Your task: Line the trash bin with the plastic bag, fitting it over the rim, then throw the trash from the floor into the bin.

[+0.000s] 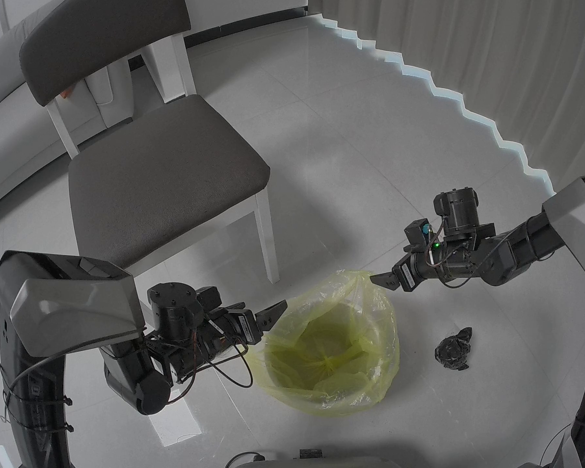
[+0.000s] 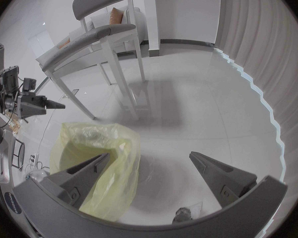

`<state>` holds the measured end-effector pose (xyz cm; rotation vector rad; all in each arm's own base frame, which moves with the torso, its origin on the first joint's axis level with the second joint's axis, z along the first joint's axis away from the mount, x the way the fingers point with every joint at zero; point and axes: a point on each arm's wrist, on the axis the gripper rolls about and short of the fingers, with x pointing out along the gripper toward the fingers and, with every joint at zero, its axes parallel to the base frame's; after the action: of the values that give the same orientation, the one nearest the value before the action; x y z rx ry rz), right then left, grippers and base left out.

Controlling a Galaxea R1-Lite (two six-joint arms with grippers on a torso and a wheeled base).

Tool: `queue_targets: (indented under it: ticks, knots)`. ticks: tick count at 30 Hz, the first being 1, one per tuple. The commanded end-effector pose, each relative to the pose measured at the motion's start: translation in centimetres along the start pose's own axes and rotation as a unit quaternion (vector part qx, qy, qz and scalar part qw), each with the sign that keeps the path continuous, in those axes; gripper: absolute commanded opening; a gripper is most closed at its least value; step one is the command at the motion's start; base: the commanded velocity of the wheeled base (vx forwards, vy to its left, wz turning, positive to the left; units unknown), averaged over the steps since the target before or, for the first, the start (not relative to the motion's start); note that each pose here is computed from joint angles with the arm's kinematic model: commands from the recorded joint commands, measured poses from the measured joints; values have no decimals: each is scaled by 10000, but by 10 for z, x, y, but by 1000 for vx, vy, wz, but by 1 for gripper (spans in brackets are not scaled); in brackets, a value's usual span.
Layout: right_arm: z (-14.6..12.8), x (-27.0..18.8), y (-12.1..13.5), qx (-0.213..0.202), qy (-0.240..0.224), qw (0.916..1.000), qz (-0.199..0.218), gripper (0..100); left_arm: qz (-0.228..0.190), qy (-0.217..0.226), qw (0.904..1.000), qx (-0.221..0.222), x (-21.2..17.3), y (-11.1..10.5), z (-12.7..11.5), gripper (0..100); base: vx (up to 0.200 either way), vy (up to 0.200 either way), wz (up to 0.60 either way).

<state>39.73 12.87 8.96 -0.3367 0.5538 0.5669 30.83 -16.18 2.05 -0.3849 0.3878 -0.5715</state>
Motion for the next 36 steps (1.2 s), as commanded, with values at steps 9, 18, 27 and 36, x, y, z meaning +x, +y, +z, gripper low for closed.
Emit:
queue_targets:
  ticks: [9, 18, 27, 36]
  knots:
    - [-46, -35, 52, 239, 887, 9952, 345, 100, 96, 231, 9997, -11, -7, 1, -12, 100, 0, 0, 0]
    - [-59, -29, 71, 236, 1185, 9919, 395, 0, 310, 284, 9989, 230, -12, 12, -26, 100, 0, 0, 0]
    - [-82, -38, 69, 346, 1602, 9861, 279, 0, 398, 284, 9986, 223, -19, 18, -32, 100, 0, 0, 0]
    - [-69, -92, 77, 247, 1406, 9897, 88, 0, 434, 367, 9982, 206, -25, 18, -34, 100, 0, 0, 0]
